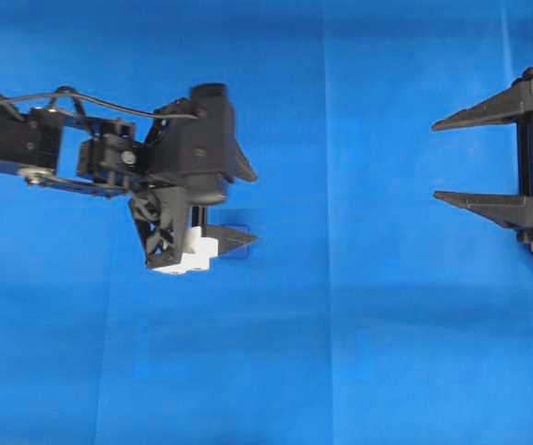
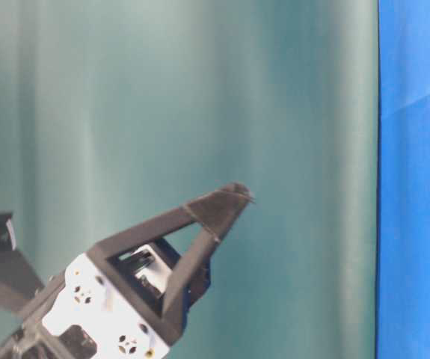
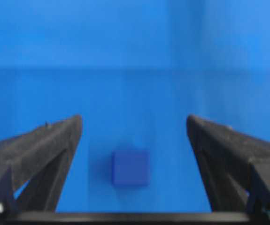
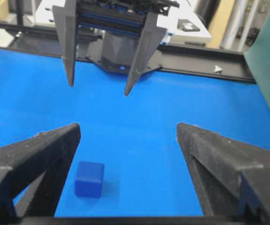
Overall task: Handover the blue block to the right arm after grasping it with the left arm, then place it in the designated position.
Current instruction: 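Lower the open left gripper down over the blue cube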
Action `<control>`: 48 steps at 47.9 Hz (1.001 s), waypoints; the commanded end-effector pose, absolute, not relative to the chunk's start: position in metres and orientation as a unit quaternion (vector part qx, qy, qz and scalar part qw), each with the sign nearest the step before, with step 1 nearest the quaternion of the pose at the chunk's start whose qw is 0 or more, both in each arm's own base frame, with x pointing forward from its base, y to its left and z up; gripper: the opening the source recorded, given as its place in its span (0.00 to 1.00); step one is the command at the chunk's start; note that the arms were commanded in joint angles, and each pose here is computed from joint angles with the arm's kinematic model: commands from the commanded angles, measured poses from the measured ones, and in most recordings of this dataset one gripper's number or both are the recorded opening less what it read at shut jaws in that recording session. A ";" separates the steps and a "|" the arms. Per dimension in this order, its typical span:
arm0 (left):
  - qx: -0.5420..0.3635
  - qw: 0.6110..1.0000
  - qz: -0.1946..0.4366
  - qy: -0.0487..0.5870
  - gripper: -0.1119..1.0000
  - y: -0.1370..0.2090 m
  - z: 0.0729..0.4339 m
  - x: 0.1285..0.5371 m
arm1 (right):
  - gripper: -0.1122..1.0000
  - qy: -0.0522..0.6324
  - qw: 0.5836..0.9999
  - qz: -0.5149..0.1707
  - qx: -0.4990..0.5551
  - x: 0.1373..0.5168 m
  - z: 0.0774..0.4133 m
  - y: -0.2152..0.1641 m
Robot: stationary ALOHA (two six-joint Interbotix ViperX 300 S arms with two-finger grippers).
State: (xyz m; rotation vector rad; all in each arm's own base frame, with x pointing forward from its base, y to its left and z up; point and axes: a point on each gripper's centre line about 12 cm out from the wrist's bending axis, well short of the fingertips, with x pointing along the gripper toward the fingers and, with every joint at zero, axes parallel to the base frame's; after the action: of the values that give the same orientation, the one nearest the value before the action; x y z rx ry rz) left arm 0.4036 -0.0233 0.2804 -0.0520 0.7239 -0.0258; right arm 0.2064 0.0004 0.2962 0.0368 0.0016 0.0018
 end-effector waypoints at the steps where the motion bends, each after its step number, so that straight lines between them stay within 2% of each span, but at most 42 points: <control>1: -0.023 0.926 -0.013 0.376 0.94 -0.025 0.298 0.407 | 0.98 -0.012 1.000 0.000 0.018 0.209 0.307 0.000; 6: -0.019 0.906 -0.014 0.423 0.94 -0.029 0.296 0.409 | 0.98 -0.012 1.000 0.000 0.018 0.209 0.307 0.000; 14: -0.017 0.891 -0.016 0.453 0.94 -0.033 0.298 0.416 | 0.98 -0.011 1.000 0.001 0.017 0.209 0.306 0.000; 48: -0.018 0.890 -0.016 0.455 0.94 -0.034 0.297 0.417 | 0.98 -0.008 1.000 0.001 0.017 0.209 0.306 0.000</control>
State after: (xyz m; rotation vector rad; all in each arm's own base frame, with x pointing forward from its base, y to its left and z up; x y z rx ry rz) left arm 0.4154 -0.0333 0.2823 -0.0342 0.9846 -0.0295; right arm 0.2066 0.0003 0.2950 0.0368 0.0108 0.0016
